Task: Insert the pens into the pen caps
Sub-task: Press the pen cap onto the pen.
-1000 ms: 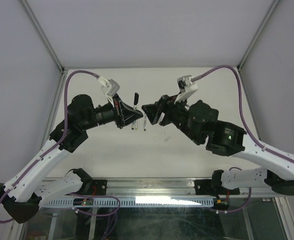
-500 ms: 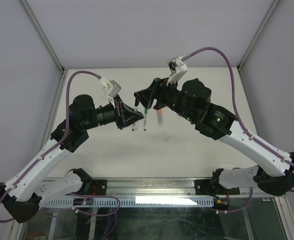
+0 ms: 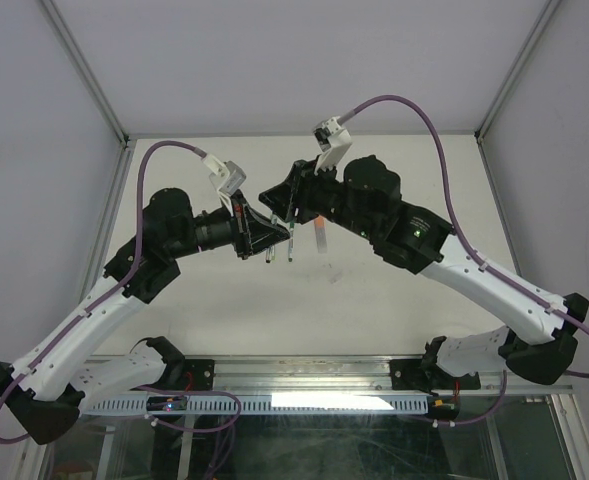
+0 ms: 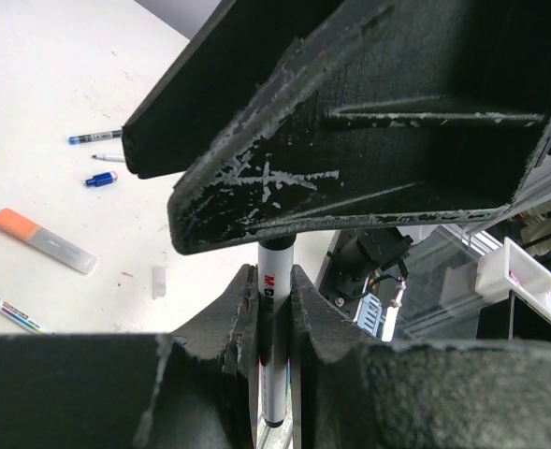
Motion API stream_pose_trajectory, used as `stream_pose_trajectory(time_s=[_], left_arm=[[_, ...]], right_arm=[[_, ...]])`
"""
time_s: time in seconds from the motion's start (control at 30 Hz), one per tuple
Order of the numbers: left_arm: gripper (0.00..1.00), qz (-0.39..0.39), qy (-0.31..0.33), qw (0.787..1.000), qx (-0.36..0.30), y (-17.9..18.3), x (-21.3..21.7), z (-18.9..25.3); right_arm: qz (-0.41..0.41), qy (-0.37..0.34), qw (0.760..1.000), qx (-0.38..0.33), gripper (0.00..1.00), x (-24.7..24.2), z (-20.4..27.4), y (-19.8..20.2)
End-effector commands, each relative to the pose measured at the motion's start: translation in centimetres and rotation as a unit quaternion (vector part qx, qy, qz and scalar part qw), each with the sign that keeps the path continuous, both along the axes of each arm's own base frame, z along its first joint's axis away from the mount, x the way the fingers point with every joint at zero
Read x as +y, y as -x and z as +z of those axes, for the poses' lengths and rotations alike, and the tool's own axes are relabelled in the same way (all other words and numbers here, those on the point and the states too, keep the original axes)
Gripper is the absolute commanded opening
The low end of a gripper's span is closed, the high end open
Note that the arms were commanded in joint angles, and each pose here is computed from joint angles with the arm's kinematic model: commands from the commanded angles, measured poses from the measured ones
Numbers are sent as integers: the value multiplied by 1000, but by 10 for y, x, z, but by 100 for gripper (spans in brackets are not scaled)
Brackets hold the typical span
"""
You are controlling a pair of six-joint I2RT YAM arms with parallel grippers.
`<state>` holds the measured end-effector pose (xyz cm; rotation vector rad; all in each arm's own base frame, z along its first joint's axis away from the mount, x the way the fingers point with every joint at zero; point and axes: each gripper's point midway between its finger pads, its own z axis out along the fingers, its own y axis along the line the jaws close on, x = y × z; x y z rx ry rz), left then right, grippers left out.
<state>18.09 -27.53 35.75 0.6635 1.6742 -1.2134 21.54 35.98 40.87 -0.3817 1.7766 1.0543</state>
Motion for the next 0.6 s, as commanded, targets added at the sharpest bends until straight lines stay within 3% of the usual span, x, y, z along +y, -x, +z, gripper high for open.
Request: stream_pose_trajectory(time_s=[0.0, 0.2, 0.57], left_arm=[[0, -9, 19, 1000, -20, 0, -3, 11], [0, -9, 18, 1000, -18, 0, -3, 10], [0, 8, 20, 999, -28, -6, -1, 15]], right_arm=[[14, -49, 998, -29, 40, 2, 42, 2], [15, -48, 998, -28, 38, 4, 42, 0], [15, -37, 999, -7, 27, 4, 21, 1]])
